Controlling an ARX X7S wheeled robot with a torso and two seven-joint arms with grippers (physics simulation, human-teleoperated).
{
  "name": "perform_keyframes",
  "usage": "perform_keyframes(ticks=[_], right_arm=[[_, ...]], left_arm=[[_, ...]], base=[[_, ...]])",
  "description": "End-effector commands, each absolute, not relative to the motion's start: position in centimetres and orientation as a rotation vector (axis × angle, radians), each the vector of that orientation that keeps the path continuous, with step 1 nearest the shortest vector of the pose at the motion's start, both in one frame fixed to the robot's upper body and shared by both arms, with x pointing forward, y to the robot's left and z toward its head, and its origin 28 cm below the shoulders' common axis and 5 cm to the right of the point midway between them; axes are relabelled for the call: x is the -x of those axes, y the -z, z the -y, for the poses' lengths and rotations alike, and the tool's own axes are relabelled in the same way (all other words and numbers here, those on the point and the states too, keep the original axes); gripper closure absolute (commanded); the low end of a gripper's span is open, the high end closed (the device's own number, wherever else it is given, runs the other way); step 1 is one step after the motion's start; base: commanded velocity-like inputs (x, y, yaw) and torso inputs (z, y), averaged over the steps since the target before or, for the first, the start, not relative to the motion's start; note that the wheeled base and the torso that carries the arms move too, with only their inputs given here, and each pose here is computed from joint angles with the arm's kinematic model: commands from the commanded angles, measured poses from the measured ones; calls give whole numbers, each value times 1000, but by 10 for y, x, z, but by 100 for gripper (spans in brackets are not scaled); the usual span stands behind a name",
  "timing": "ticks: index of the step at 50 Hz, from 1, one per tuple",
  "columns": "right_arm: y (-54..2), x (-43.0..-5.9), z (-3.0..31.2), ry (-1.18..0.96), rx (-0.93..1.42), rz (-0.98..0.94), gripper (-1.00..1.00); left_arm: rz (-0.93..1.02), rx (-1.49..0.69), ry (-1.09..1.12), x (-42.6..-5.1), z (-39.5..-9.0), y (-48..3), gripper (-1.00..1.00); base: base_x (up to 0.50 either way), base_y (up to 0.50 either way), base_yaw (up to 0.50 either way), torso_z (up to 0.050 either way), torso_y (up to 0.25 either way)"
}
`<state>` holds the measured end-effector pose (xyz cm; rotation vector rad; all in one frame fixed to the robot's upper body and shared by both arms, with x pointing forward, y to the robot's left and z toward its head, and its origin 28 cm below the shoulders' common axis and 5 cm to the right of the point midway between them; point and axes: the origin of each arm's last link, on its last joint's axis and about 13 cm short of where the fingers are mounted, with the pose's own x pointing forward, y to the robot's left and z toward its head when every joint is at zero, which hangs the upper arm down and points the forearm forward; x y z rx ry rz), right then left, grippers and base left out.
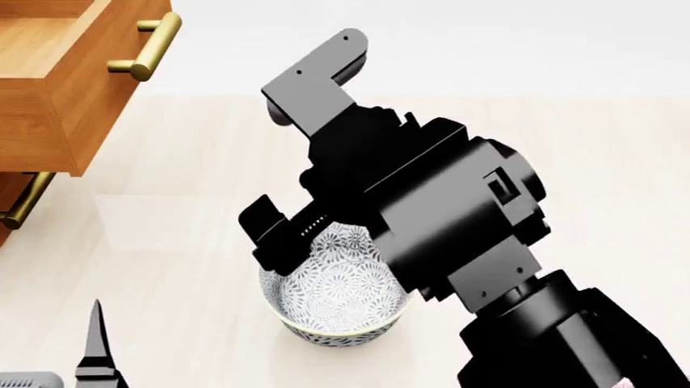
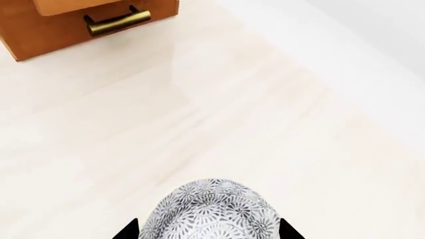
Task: Put the bowl on the plate.
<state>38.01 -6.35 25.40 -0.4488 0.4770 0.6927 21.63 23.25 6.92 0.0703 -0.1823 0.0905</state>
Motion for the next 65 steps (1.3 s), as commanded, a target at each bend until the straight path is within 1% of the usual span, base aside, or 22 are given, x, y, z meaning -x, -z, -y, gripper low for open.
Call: perform_keyframes(ticks=[1, 10, 42, 50, 65], right_arm=[[-249, -388, 57, -711, 461, -503, -100], [-241, -392, 48, -738, 470, -518, -100], [-216, -381, 34, -776, 405, -626, -100], [-205, -378, 35, -770, 407, -664, -100], [-189, -385, 36, -760, 406, -720, -100]], left_arm=[[182, -72, -93, -215, -233, -71, -100], [185, -72, -97, -213, -233, -71, -100], [180, -73, -97, -216, -234, -69, -100], [180, -69, -92, -216, -233, -69, -100], [180, -71, -95, -215, -233, -68, -100]], base=[[0, 0, 0, 0, 0], [0, 0, 0, 0, 0], [0, 0, 0, 0, 0], [0, 0, 0, 0, 0], [0, 0, 0, 0, 0]])
